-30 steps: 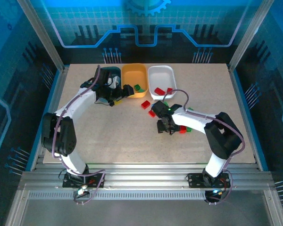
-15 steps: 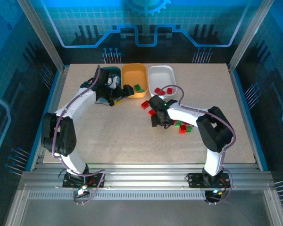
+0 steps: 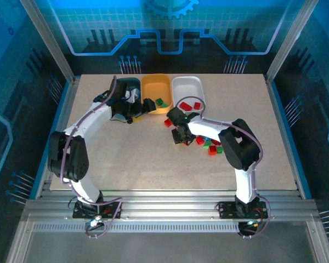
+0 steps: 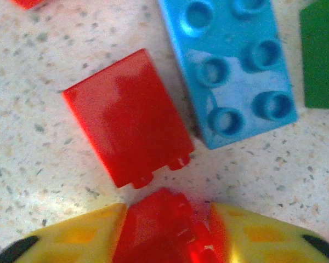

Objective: Sort the legos into containers by color

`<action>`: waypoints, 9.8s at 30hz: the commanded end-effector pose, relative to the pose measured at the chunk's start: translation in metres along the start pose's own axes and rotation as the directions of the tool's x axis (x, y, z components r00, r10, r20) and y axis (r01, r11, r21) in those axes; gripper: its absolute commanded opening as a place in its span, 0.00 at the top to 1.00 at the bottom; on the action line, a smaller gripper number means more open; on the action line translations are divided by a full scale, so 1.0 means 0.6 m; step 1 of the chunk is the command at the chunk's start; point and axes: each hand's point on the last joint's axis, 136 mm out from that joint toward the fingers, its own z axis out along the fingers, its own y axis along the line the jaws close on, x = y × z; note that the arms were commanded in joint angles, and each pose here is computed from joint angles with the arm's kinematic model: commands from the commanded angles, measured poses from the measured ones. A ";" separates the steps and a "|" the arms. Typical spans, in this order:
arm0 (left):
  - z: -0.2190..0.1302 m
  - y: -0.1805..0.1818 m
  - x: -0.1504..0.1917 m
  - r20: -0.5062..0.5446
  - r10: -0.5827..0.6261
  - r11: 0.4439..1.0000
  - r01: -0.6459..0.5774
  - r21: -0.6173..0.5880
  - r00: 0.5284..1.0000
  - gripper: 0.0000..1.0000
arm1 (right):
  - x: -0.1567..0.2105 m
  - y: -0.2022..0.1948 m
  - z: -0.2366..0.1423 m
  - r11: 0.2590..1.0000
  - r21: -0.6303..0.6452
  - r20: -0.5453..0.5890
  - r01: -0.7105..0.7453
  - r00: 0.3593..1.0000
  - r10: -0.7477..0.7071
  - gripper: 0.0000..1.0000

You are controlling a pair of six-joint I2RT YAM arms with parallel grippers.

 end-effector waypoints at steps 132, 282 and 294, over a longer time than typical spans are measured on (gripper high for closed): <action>0.030 0.012 -0.003 -0.025 -0.027 0.998 0.026 -0.056 0.999 0.01 | -0.248 -0.163 -0.114 0.985 0.024 0.317 -0.172 0.935 0.156 0.75; 0.047 -0.044 0.155 -0.126 0.154 0.971 -0.173 -0.164 0.980 0.01 | 0.064 -0.154 -0.222 0.986 0.016 0.293 -0.164 0.944 0.153 0.71; -0.015 -0.076 -0.014 0.105 0.088 0.996 -0.091 0.022 0.991 0.01 | -0.238 -0.146 -0.151 0.971 -0.115 0.350 -0.211 0.906 0.239 0.68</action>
